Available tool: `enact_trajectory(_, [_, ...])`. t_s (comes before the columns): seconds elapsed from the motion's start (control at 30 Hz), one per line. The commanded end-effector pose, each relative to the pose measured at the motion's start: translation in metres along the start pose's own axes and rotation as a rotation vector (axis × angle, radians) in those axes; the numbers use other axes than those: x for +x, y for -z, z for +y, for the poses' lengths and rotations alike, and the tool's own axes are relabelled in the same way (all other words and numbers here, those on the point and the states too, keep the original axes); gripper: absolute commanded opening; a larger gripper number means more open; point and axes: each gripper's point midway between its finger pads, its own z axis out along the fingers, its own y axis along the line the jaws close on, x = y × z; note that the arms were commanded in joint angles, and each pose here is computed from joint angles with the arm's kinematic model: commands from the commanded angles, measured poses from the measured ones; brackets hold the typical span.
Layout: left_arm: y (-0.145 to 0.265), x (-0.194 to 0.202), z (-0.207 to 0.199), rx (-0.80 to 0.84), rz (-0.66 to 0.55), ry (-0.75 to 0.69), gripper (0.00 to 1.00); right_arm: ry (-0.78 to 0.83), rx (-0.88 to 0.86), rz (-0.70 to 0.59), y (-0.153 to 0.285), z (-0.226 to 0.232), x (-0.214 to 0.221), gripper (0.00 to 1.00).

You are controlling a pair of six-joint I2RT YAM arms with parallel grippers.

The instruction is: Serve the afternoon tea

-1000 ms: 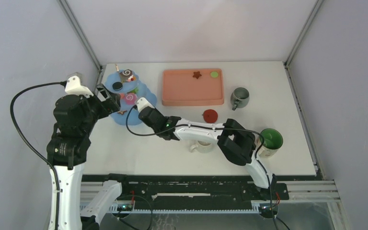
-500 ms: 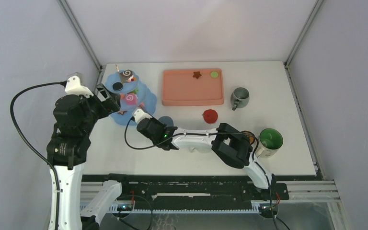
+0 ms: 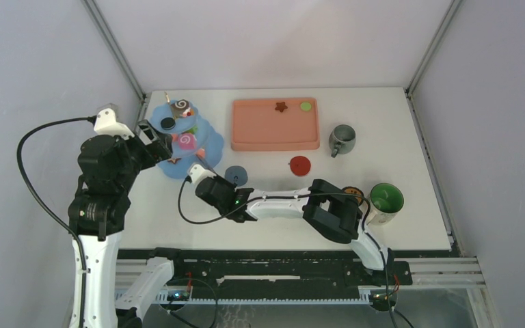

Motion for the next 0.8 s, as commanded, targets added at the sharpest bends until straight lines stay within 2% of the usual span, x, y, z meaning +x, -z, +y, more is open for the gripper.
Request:
enact_trajectory(0.0, [-0.001,-0.004,-0.002,0.012,-0.025,0.016,0.86,-0.025,-0.056,-0.08,0.022,0.002,-0.034,0.18])
enact_trajectory(0.33, [0.0,-0.004,0.0,0.007,-0.029,0.014,0.86,-0.022,-0.105,-0.092,0.027,0.013,-0.041,0.21])
enact_trajectory(0.77, [0.001,-0.003,0.001,0.005,-0.03,0.014,0.86,-0.029,-0.119,-0.119,0.032,0.017,-0.054,0.3])
